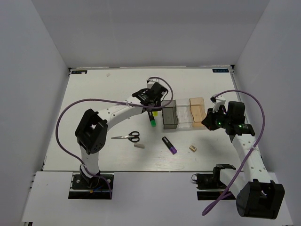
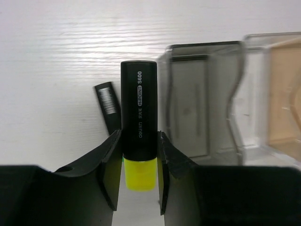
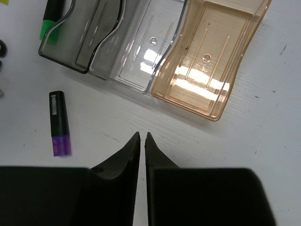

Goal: Sort the stationery into containers
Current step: Pick up the pen from the center of the board, then place the pen in the storage box.

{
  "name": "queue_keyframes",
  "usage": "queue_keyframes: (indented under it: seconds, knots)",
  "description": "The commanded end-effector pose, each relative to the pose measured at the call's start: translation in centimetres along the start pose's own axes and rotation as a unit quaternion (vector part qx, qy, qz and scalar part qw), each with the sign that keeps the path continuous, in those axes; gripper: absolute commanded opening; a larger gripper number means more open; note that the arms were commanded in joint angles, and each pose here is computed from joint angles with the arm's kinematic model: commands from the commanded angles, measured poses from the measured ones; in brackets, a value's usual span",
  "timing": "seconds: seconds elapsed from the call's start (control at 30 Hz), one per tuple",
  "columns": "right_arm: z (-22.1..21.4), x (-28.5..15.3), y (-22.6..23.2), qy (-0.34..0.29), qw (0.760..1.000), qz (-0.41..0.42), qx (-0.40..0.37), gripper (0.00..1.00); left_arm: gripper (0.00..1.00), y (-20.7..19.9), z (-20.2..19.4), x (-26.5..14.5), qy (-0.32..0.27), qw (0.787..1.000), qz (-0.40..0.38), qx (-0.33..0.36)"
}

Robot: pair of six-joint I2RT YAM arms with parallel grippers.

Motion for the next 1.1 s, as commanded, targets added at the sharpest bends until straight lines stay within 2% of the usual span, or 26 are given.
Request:
queue_keyframes:
  seconds: [0.0, 0.2, 0.3, 0.37, 0.4, 0.47, 0.8, 0.87, 0.97, 1.07]
  knots:
    - [1.6, -0.4, -0.5, -0.021, 1.0, -0.014, -0.015, 0.16, 0.0, -3.5, 2.0, -1.2, -0.026, 0.998, -0.051, 0.004]
    - [1.4, -0.4, -0.6, -0.019, 1.0, -0.019, -0.013, 0.17, 0.0, -7.2, 1.5, -0.4, -0.022, 0.996, -0.08, 0.01]
    - [1.4, -0.4, -0.6, -0.017, 1.0, -0.019, -0.014, 0.19, 0.04, -8.5, 1.5, -0.3, -0.019, 0.995, -0.094, 0.01]
    - [1.4, -0.4, -0.7, -0.017, 1.0, -0.02, -0.014, 0.24, 0.09, -8.7, 1.2, 0.1, -0.014, 0.996, -0.091, 0.013]
    - [1.3, -0.4, -0.7, -0.017, 1.0, -0.021, -0.015, 0.27, 0.17, -8.5, 1.1, 0.2, -0.011, 0.996, -0.087, 0.01]
    - [1.4, -0.4, -0.7, -0.017, 1.0, -0.022, -0.015, 0.3, 0.27, -8.4, 0.7, 0.5, -0.007, 0.996, -0.085, 0.007]
    - [1.4, -0.4, -0.8, -0.017, 0.999, -0.024, -0.014, 0.33, 0.45, -8.9, 1.3, -0.6, -0.013, 0.995, -0.098, 0.004]
    - [1.4, -0.4, -0.9, -0.017, 0.999, -0.025, -0.013, 0.34, 0.52, -8.7, 1.5, -1.0, -0.017, 0.995, -0.099, 0.005]
    - [1.3, -0.4, -0.8, -0.015, 1.0, -0.023, -0.012, 0.37, 0.5, -8.6, 1.8, -1.6, -0.022, 0.994, -0.103, 0.003]
    - [1.1, -0.2, -0.5, -0.011, 1.0, -0.008, -0.018, 0.51, 0.47, -8.0, 1.7, -2.1, -0.026, 0.994, -0.103, 0.003]
Point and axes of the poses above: each gripper's point midway between its finger pads, its own x axis out along the fingers, its own y axis along the line the jaws close on, z = x × y, the point moved 4 cm from there along -x, back along the fingers
